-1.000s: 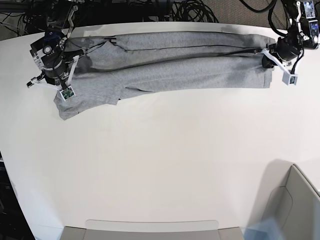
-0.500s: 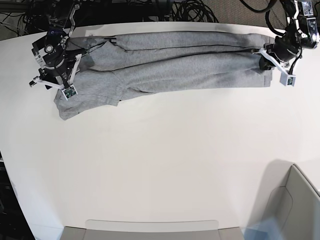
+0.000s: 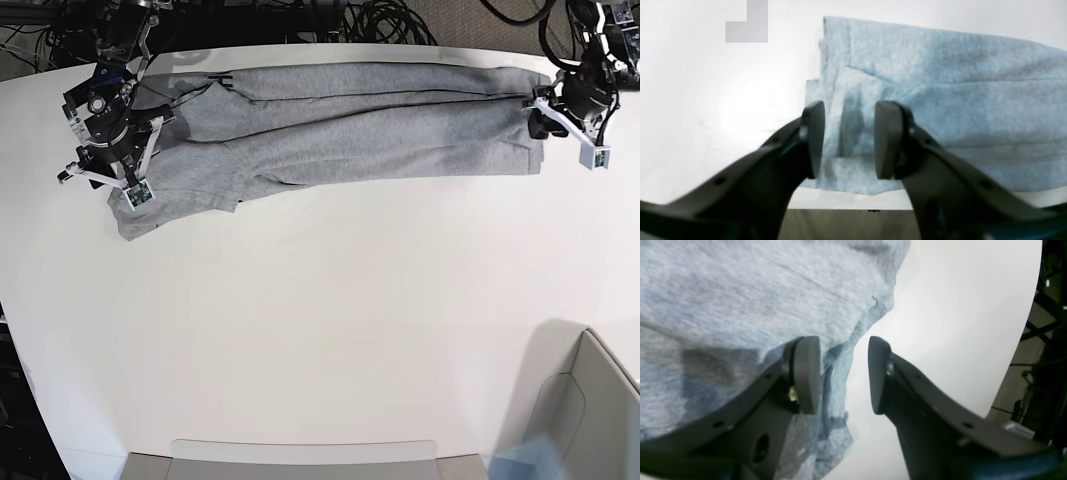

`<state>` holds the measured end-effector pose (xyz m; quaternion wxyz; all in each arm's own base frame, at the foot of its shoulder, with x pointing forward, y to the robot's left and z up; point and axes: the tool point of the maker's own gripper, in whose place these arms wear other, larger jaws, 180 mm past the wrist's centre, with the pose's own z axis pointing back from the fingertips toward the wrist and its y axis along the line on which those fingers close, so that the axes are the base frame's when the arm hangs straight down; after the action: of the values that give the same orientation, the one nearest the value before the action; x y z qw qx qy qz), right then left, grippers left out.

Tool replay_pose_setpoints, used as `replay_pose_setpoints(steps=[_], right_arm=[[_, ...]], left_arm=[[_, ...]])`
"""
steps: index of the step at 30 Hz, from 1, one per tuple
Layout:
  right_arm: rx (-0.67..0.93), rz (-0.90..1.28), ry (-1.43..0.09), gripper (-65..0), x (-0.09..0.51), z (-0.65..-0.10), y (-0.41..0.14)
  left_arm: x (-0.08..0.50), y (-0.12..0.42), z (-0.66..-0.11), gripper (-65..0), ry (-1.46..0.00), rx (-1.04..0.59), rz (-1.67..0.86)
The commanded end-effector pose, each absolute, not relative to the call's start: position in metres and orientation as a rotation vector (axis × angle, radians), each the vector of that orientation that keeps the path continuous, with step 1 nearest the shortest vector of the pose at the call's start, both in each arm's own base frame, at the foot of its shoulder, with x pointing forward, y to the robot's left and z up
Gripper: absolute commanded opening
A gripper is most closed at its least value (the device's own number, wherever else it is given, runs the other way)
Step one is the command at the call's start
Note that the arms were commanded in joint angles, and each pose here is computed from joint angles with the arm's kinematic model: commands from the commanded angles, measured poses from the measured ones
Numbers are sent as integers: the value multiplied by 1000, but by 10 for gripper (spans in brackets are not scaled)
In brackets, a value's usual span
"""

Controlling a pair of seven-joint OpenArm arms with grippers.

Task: Fold the T-shirt properly
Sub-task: 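Release and regrasp the folded strip ends with both grippers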

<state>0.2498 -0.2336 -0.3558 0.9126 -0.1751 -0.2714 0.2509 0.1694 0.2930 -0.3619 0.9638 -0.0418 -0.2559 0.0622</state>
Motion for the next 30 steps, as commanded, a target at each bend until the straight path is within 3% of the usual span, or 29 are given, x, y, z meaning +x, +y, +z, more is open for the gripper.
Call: replay_pose_setpoints(steps=[1, 5, 7, 9, 10, 13, 16, 21, 30], right_arm=[[-377, 533, -613, -409, 264, -341, -232], [-340, 522, -665, -432, 274, -334, -209], [-309, 499, -688, -513, 274, -332, -196], [-295, 485, -682, -624, 272, -335, -189], [-296, 488, -668, -650, 271, -338, -186], [-304, 573, -571, -650, 260, -362, -173], [-291, 612, -497, -650, 250, -383, -167], [-265, 629, -399, -650, 239, -414, -175], [-319, 637, -390, -650, 281, -412, -208]], left_arm=[[176, 292, -354, -333, -547, -88, 109], [182, 284, -355, -336, -565, -111, 123], [182, 284, -355, -363, -565, -111, 123], [182, 285, -355, -435, -564, -111, 124], [182, 284, -356, -471, -563, -111, 123], [178, 286, -364, -552, -537, -118, 137], [165, 277, -397, -586, -437, -164, 153], [165, 266, -432, -587, -351, -220, 181], [200, 277, -437, -586, -382, -238, 251]])
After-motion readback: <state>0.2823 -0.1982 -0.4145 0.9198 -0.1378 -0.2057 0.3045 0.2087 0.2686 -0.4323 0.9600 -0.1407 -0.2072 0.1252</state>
